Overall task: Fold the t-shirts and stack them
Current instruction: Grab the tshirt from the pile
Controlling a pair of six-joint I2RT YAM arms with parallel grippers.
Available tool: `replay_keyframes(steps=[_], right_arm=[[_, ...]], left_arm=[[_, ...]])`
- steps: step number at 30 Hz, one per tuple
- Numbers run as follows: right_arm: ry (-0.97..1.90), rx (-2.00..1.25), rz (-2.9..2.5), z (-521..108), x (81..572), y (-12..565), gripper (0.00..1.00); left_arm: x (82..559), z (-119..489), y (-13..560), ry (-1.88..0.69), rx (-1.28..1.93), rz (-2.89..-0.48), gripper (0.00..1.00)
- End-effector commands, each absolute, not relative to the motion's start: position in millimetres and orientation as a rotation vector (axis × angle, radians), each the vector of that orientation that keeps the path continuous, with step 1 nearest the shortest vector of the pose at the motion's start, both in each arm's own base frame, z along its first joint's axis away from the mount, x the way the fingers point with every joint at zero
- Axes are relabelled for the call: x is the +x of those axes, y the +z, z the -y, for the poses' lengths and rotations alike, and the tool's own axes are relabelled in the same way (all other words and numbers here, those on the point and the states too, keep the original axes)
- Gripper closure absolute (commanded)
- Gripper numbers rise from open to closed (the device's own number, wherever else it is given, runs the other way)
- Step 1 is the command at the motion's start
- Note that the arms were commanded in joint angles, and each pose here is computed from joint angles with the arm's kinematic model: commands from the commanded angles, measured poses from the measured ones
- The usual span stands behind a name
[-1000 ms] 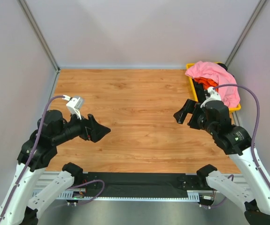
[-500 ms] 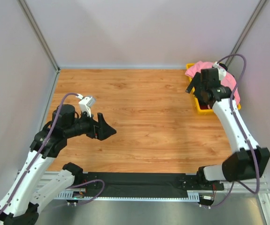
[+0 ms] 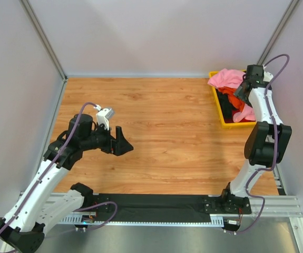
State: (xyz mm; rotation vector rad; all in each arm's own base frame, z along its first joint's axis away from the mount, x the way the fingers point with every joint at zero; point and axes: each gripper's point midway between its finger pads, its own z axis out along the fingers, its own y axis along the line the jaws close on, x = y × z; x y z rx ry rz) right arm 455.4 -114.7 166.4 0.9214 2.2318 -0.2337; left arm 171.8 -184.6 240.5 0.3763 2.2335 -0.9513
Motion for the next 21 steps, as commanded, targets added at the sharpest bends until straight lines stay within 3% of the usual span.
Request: replay_keyframes(steps=[1, 11, 16, 21], right_arm=[[-0.221, 0.889, -2.155, 136, 475, 177, 0.39], [-0.122, 0.825, -2.214, 160, 492, 142, 0.41], [-0.19, 0.86, -2.175, 180, 489, 151, 0.59], [-0.174, 0.844, -2.111, 175, 484, 188, 0.62]], left_arm=[[174, 180, 235, -0.91, 0.399, -2.217, 0.02], [178, 184, 209, -0.941, 0.326, -2.268, 0.02], [178, 189, 202, -0.971, 0.311, -2.295, 0.02], [173, 195, 201, -1.031, 0.328, -2.285, 0.02]])
